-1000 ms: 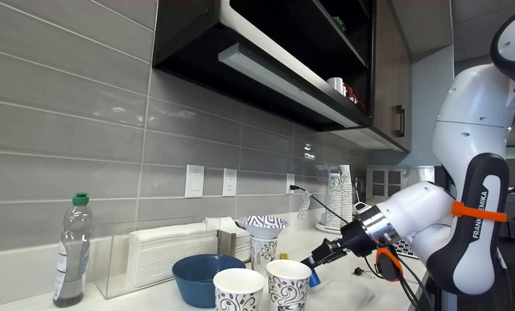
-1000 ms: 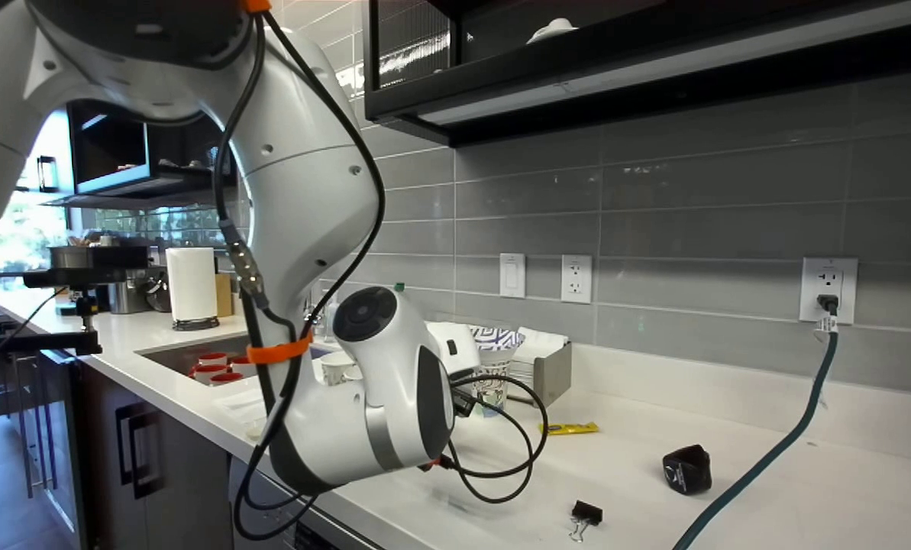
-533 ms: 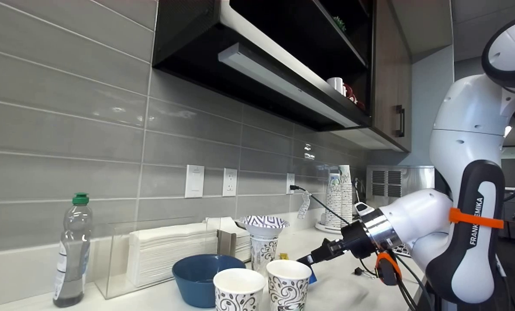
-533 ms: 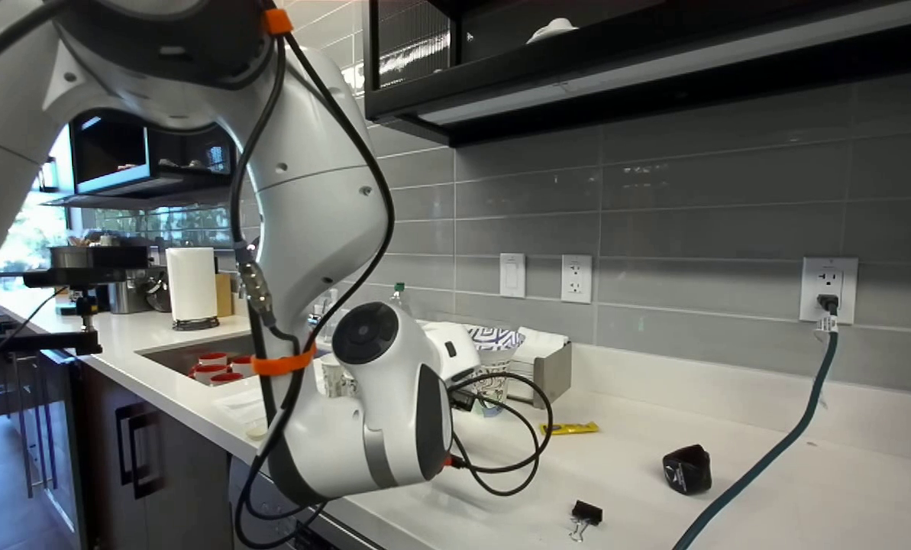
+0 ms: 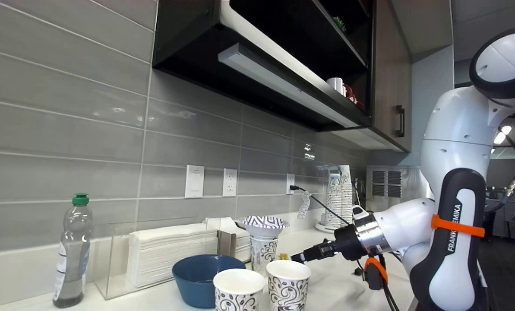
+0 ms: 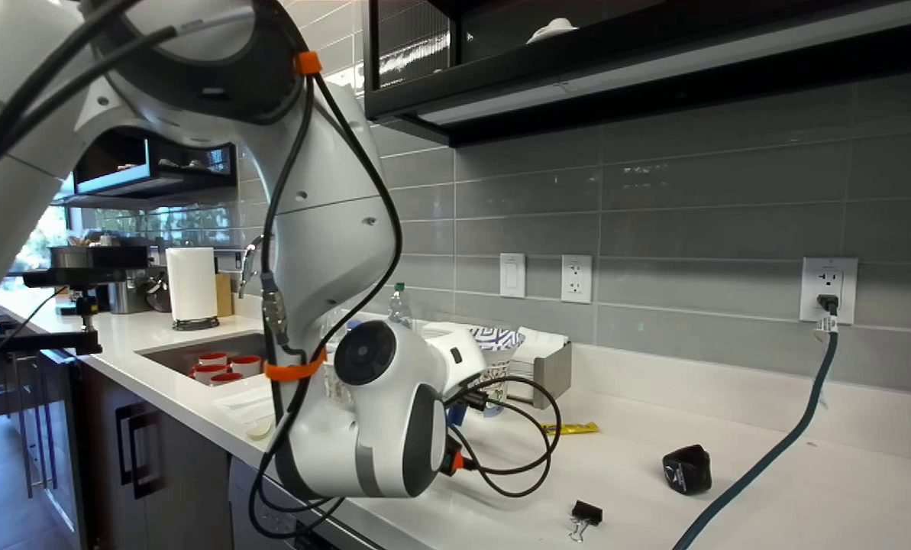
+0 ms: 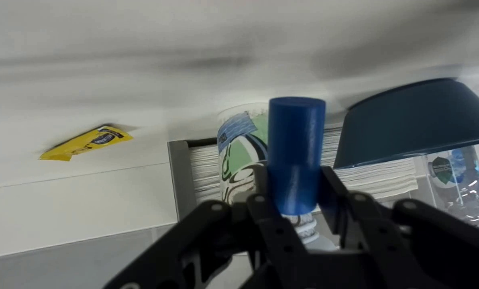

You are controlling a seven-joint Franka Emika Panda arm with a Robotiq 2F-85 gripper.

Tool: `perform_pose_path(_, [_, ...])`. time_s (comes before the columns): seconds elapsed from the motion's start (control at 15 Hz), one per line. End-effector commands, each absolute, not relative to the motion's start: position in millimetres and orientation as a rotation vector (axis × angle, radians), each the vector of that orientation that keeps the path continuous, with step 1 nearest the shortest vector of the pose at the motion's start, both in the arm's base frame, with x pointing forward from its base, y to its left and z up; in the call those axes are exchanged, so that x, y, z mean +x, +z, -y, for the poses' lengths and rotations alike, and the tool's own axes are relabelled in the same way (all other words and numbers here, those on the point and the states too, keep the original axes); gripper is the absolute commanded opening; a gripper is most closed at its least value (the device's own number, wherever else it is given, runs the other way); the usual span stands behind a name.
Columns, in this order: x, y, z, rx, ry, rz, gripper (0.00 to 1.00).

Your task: Pick the blue object and position it upright on the table

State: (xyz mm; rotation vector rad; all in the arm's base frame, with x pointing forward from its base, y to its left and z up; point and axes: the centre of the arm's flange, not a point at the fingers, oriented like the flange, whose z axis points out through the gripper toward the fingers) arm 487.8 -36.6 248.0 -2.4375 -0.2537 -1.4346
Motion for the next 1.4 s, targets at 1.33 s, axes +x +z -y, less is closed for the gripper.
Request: perform_pose_path(1.33, [539,217,18,-2.428,-1.574,0.300,0.08])
